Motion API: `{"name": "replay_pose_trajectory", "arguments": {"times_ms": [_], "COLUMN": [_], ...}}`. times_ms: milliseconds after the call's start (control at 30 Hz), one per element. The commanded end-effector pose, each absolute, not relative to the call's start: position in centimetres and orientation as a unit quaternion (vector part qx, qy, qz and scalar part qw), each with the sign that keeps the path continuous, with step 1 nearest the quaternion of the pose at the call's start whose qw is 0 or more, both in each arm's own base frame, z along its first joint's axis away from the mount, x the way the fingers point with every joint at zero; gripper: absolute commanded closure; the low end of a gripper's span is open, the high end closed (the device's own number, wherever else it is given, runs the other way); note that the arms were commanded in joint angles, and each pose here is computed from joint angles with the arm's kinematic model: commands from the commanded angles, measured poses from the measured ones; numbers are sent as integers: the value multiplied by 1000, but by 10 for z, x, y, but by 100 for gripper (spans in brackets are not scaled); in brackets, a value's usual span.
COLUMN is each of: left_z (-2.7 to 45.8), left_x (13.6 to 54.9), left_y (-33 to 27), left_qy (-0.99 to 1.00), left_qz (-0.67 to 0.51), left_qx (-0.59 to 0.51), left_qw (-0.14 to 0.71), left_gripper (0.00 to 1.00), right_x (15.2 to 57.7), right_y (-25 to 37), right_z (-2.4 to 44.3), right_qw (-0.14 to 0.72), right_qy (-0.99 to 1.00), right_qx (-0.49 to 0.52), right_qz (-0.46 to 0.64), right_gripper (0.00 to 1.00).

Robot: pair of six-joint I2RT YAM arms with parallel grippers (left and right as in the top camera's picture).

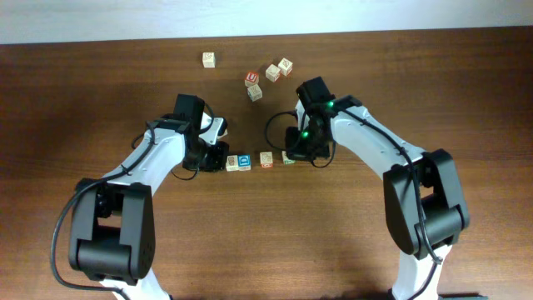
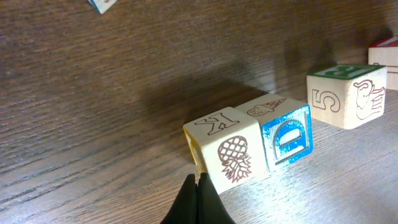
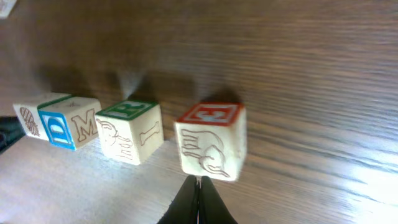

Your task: Rotate 4 blocks

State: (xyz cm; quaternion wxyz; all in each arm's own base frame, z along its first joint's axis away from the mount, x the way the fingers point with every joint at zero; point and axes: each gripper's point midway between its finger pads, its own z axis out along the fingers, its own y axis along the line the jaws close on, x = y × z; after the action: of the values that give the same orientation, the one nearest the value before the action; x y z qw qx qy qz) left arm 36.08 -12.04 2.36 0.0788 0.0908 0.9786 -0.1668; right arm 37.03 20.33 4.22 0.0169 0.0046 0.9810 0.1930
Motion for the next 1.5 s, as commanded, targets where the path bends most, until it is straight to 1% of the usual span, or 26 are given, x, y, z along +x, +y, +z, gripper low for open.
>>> {"name": "replay_pose_trajectory", "arguments": {"times_ms": [0, 167, 267, 367, 533, 733, 833, 1033, 1233, 1467], "left_z": [27, 26, 26, 27, 26, 27, 26, 26, 26, 26], "left_x": [365, 365, 365, 365, 365, 365, 365, 365, 365, 365], "left_y": [-123, -123, -123, -123, -123, -123, -123, -123, -123, -123], "left_qy": [977, 977, 977, 977, 977, 977, 977, 977, 977, 977], "left_qz": [-176, -176, -176, -176, -176, -176, -176, -176, -176, -176], "left_qx": [87, 87, 87, 87, 87, 87, 87, 87, 87, 87], "left_qw": [81, 81, 81, 81, 81, 81, 81, 81, 81, 81], "left_gripper": [100, 100, 100, 100, 100, 100, 100, 100, 100, 100], "right_x": [391, 377, 372, 365, 363, 365, 369, 386, 393, 389], "right_y": [175, 176, 184, 196, 201, 214, 207, 187, 197, 219], "right_z": [58, 17, 13, 16, 17, 18, 15, 13, 16, 21], "right_qw": [52, -2, -10, -26, -25, -8, -3, 12, 28, 29], "right_qy": [987, 990, 989, 983, 983, 979, 985, 986, 981, 974], "right_qx": [25, 26, 8, -6, -17, -58, -34, 9, -10, -39], "right_qz": [153, 141, 149, 181, 182, 196, 171, 166, 189, 221], "right_gripper": [96, 96, 96, 96, 96, 96, 96, 96, 96, 96]}}
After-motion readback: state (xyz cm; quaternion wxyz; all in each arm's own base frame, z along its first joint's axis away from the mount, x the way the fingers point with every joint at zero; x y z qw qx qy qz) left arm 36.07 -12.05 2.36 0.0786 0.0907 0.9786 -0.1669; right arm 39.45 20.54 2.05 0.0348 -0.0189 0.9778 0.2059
